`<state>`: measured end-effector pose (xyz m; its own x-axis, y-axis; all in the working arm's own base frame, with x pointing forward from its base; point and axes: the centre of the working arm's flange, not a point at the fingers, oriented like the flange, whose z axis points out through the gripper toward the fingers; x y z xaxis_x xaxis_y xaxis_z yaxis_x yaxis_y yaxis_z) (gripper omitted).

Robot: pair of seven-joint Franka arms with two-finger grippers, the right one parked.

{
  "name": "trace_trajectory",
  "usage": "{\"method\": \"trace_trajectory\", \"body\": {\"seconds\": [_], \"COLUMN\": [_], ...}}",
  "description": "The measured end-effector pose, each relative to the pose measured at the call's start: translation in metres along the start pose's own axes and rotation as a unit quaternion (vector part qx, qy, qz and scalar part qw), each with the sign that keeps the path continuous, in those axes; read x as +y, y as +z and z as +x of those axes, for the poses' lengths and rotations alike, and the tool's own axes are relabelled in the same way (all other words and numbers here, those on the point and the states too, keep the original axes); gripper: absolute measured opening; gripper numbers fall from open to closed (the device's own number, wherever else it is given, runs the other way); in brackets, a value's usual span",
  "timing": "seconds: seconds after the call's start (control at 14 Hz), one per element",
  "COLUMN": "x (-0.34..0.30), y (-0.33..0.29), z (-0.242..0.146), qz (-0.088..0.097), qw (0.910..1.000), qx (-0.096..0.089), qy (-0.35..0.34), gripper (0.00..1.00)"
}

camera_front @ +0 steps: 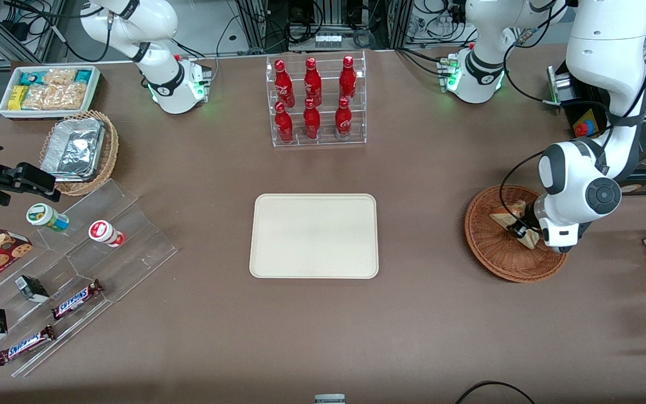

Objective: Place sandwich from basket to tray
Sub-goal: 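Close the left gripper on the sandwich and lift it from the basket, then carry the sandwich with the left gripper over the cream tray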

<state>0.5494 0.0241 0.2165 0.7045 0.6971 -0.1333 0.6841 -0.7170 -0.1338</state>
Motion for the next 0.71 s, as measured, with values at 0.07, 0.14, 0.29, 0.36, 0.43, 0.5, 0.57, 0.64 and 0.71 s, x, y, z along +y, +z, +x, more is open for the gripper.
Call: {"method": "trace_trajectory", "body": {"seconds": [0.07, 0.14, 0.29, 0.36, 0.43, 0.5, 0.57, 0.64, 0.71], "x": [-0.001, -0.001, 0.001, 0.005, 0.013, 0.026, 0.044, 0.066, 0.091], "y": [-0.002, -0.009, -0.041, -0.066, -0.092, -0.119, -0.142, -0.156, -0.162], "z": [-0.001, -0.001, -0.003, -0.006, -0.013, -0.023, -0.036, -0.055, -0.077], "qz": [0.004, 0.005, 0.003, 0.002, 0.002, 0.001, -0.002, -0.005, -0.007], "qw": [0.9998, 0.9996, 0.9991, 0.9986, 0.9978, 0.9966, 0.9948, 0.992, 0.9882], "qx": [-0.006, -0.01, -0.015, -0.018, -0.02, -0.018, -0.012, -0.003, 0.005], "qy": [0.016, 0.026, 0.039, 0.049, 0.063, 0.08, 0.101, 0.126, 0.153], "gripper": [0.43, 0.34, 0.32, 0.31, 0.31, 0.31, 0.31, 0.26, 0.26]}}
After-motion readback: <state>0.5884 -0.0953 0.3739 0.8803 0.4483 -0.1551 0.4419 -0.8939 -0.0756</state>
